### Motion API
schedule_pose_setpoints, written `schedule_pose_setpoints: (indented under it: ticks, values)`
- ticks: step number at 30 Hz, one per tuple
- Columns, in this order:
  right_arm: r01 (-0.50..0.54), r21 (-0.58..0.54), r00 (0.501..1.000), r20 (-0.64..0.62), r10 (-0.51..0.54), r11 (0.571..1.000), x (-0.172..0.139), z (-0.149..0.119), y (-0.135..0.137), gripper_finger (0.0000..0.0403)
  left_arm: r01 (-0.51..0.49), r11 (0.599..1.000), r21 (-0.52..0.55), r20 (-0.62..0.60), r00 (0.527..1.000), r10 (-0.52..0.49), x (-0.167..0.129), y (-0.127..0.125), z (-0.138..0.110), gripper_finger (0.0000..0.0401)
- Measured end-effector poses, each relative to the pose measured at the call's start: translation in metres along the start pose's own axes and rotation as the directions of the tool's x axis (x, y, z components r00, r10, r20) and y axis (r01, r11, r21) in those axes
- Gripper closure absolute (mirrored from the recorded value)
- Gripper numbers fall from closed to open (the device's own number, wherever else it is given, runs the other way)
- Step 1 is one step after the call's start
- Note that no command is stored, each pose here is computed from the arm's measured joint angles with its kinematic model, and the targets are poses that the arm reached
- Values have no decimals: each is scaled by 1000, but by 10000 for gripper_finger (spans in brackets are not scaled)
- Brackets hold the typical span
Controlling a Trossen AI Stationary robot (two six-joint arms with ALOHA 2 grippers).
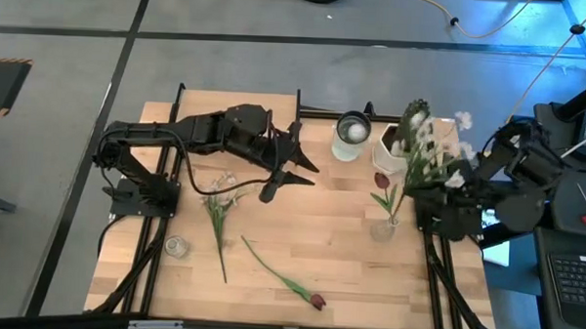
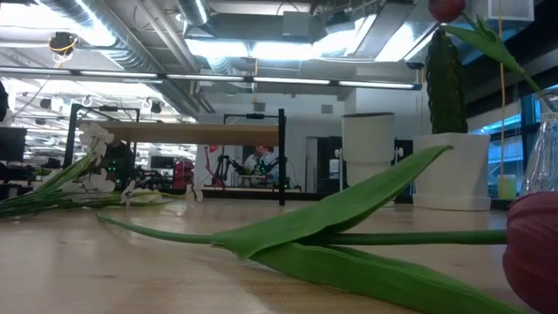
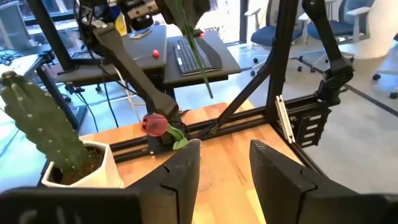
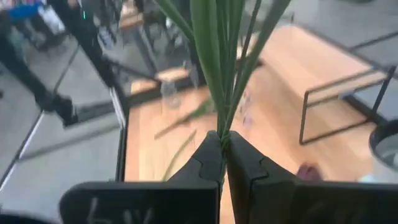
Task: Pick and place flowers into a vace then onto a shelf
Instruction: Put the right white flowers into the right transparent vase
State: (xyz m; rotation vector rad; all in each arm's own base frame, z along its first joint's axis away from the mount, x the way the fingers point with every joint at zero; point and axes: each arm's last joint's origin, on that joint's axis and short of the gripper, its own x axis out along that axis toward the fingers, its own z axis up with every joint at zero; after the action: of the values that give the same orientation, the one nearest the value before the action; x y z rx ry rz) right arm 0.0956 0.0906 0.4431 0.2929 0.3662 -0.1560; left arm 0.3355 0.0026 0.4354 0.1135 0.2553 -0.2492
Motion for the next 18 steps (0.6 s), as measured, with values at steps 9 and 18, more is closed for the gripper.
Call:
schedule_pose_setpoints:
  ticks: [9, 18]
  values:
    - [33, -102, 997, -63, -40, 994, -14, -20, -10, 397, -1, 1000, -3, 3, 1000, 1, 0, 0, 0, 271]
    - [30, -113, 998, -59, -36, 993, -20, -36, -14, 397, -1, 1000, -14, 2, 1000, 1, 0, 0, 0, 272]
